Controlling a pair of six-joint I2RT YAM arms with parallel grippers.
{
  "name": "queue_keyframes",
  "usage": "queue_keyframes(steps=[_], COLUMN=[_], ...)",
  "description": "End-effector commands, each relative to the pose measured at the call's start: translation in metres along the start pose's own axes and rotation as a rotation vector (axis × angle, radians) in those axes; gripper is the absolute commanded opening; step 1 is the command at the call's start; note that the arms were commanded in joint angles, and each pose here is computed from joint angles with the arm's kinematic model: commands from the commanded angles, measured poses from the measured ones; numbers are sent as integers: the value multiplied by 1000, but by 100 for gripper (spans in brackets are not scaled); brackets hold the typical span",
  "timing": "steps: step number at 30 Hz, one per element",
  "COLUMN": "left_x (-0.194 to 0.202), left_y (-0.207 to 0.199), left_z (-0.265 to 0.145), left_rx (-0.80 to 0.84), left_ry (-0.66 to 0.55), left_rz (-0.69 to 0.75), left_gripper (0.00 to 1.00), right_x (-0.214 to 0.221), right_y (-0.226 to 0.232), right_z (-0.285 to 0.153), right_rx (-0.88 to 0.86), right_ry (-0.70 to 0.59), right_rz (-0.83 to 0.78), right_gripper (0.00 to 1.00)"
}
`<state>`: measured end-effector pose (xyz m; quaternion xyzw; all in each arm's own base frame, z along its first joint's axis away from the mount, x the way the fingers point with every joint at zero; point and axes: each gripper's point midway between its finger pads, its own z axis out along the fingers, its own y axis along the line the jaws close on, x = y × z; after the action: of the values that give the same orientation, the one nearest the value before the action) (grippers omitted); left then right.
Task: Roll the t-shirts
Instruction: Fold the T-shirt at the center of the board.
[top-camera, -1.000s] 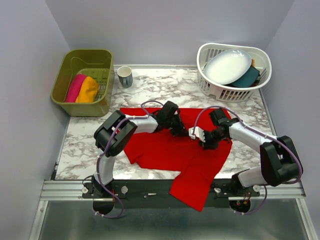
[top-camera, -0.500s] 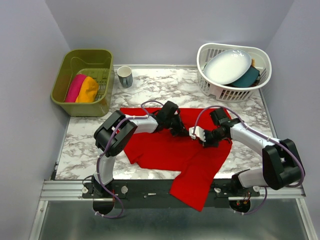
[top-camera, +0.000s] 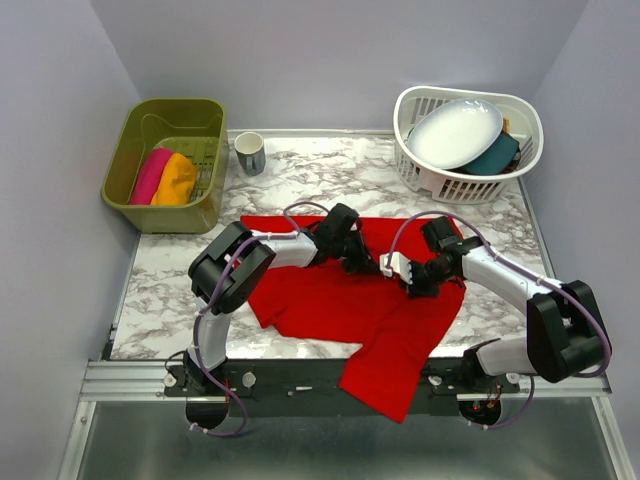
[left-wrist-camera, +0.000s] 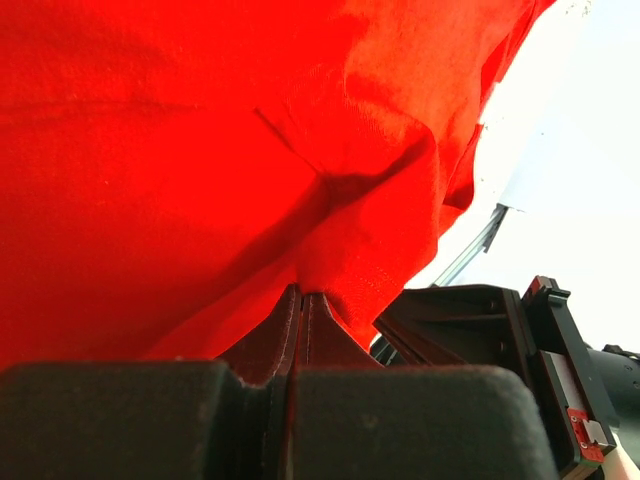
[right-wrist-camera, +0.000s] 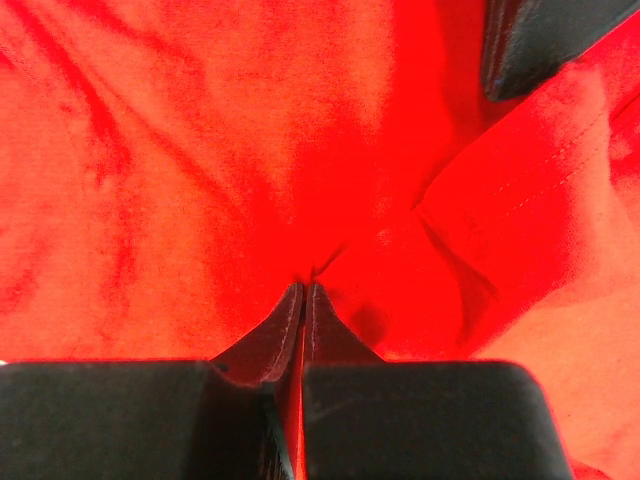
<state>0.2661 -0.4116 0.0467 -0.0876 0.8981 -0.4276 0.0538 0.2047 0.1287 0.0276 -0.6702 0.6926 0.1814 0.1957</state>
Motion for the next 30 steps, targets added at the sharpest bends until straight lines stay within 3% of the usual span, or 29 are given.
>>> queue_keyframes(steps=[1,5,11,25,30], left_x=[-3,-2,-2,2,4], left_y=[-6,-6,-1,0,7], left_z=[-4,-4,-10,-5,-1], left_rx=[12,7,-27,-19,-37], left_ry=[-34,-30,-24,-22,-16], left_rz=[27,35,107,109,135], left_gripper=[0,0,0,0,0], right_x=[-8,-4,-7,-12,-9], right_y=[12,15,17,-26,-67], right_z=[-5,-5,-8,-12,-34], right_rx=[-51,-55,-49,52,114], right_ry=[-26,-8,-19,-32,-44], right_rz=[47,65,72,115,181], right_gripper=[11,23,28,19,17])
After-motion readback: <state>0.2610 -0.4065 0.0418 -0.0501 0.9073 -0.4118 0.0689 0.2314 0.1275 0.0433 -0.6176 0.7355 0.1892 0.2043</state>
